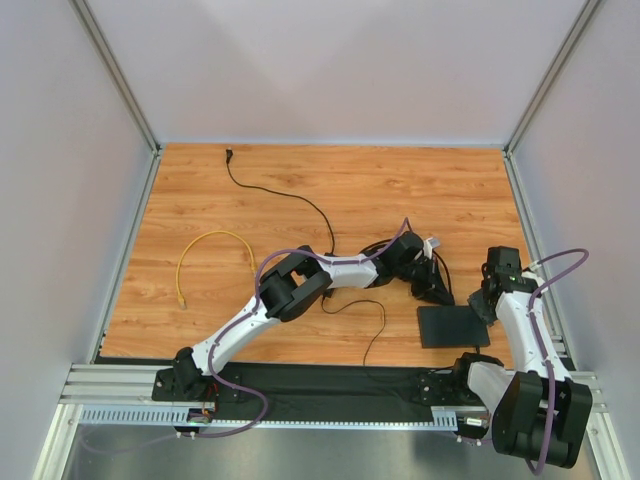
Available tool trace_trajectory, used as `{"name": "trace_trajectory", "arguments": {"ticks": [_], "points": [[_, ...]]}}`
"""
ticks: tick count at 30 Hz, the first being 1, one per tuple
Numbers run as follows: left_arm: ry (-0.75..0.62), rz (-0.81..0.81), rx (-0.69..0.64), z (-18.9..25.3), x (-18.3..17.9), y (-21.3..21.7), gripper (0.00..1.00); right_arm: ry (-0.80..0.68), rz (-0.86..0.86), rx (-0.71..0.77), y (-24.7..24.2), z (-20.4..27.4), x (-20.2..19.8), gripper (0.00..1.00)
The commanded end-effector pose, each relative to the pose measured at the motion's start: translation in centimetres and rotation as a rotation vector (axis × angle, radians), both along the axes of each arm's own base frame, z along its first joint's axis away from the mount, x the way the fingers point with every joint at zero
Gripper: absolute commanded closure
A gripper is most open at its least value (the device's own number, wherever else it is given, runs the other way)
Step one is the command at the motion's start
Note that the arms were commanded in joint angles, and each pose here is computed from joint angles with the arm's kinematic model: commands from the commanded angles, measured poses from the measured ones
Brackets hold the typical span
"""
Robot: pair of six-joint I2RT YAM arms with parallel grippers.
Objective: Pull the plug from the switch port
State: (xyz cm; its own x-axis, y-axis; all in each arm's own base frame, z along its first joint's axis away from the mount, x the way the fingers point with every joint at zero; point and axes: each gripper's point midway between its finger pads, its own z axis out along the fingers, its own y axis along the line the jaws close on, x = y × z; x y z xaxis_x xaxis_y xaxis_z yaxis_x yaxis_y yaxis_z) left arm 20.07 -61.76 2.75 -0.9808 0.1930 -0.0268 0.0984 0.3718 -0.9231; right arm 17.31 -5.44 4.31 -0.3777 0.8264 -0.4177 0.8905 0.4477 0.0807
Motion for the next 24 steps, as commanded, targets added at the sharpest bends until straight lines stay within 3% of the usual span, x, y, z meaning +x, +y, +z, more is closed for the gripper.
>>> {"name": "trace_trajectory", "arguments": {"ticks": [1,6,8,12,15,24], "points": [[-0.019,0.026,0.056,-2.6,0.3,0.7,1.00,-0.024,0.000,-0.010,-0.2,0.1,0.4,0.73],[-0.050,0.037,0.038,-2.5,0.9,1.1,1.00,-0.036,0.029,0.012,0.3,0.3,0.8,0.75],[-0.059,0.032,0.027,-2.7,1.0,1.2,1.00,-0.055,0.057,0.040,1.0,0.5,1.3,0.71],[-0.088,0.028,0.023,-2.9,1.4,1.5,1.00,-0.018,0.068,0.016,1.0,0.9,1.1,0.47],[-0.096,0.036,0.021,-2.7,1.5,1.5,1.00,0.002,0.074,0.004,0.8,1.4,1.4,0.41],[-0.128,0.070,0.032,-2.3,1.8,2.1,1.00,0.078,0.076,-0.045,0.6,1.0,2.4,0.36]]}}
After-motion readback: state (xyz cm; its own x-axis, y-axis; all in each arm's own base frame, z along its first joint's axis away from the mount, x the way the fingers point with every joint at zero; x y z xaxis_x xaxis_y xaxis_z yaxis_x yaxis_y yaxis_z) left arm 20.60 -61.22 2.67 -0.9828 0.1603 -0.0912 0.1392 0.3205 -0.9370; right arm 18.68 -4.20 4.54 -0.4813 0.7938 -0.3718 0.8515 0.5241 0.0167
